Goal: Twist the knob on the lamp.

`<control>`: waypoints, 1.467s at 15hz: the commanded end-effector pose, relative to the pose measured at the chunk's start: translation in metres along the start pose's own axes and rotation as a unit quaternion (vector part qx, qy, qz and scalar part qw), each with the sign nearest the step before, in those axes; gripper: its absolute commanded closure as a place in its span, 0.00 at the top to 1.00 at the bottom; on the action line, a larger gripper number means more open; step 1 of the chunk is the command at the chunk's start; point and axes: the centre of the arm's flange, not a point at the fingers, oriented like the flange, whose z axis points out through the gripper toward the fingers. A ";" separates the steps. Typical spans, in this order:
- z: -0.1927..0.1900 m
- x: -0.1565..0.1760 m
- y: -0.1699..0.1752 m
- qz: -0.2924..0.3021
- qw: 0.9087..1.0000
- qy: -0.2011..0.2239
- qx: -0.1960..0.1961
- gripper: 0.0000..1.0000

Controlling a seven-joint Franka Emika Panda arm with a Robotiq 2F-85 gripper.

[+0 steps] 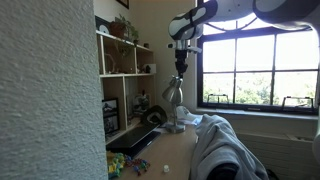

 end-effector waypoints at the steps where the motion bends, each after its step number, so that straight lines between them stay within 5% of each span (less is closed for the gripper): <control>1: -0.002 0.007 0.008 -0.049 0.998 0.016 0.042 0.06; 8: -0.010 0.005 0.020 -0.066 0.996 0.025 0.045 0.06; 14: -0.013 -0.007 0.034 0.038 0.996 0.076 0.008 0.06; 22: -0.014 -0.027 0.033 0.175 0.980 0.088 -0.022 0.06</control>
